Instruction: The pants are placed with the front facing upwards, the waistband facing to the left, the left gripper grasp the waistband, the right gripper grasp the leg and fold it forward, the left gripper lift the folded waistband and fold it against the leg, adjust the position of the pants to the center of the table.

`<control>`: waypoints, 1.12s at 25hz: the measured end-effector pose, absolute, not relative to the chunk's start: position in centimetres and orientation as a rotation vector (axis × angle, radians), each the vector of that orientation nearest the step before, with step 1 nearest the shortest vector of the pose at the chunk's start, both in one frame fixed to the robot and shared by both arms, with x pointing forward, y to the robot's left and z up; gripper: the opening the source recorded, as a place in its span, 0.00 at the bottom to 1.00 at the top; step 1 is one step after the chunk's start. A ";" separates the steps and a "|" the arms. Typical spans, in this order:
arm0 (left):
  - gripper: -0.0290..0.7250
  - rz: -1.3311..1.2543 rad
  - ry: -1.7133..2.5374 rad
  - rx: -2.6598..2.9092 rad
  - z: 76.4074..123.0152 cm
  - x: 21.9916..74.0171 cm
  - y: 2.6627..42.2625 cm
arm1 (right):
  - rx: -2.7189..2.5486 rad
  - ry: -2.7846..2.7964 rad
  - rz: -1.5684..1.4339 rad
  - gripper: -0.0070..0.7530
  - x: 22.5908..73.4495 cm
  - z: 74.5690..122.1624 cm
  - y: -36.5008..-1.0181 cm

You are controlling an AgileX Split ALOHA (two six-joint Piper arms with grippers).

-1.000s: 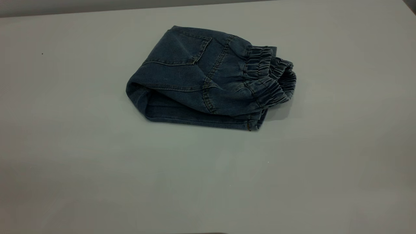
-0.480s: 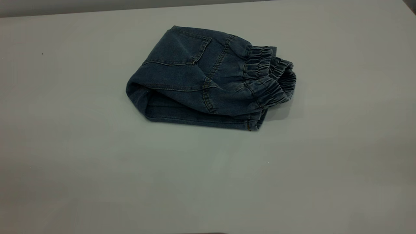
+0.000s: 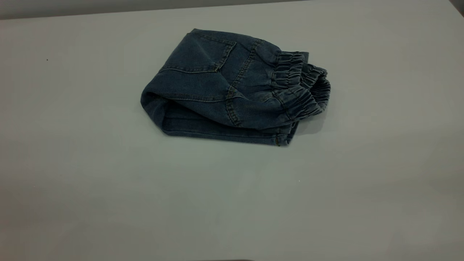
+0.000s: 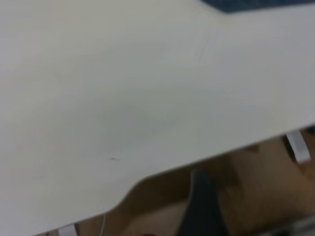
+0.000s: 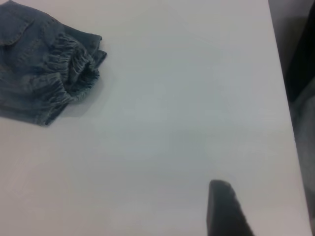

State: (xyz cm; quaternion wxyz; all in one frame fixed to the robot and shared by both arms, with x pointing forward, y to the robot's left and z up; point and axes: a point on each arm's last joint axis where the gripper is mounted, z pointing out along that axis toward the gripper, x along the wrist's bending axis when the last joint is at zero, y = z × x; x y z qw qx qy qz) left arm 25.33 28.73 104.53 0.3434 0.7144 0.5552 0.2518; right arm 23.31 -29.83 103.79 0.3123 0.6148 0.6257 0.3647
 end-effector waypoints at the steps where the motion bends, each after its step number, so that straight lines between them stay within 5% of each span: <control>1: 0.70 0.678 1.452 1.832 104.6 25.1 28.8 | 1.621 1.650 0.963 0.41 23.3 103.8 -29.8; 28: 0.70 0.841 1.445 1.679 104.5 22.8 28.8 | 1.621 1.648 0.965 0.40 23.3 103.8 -29.8</control>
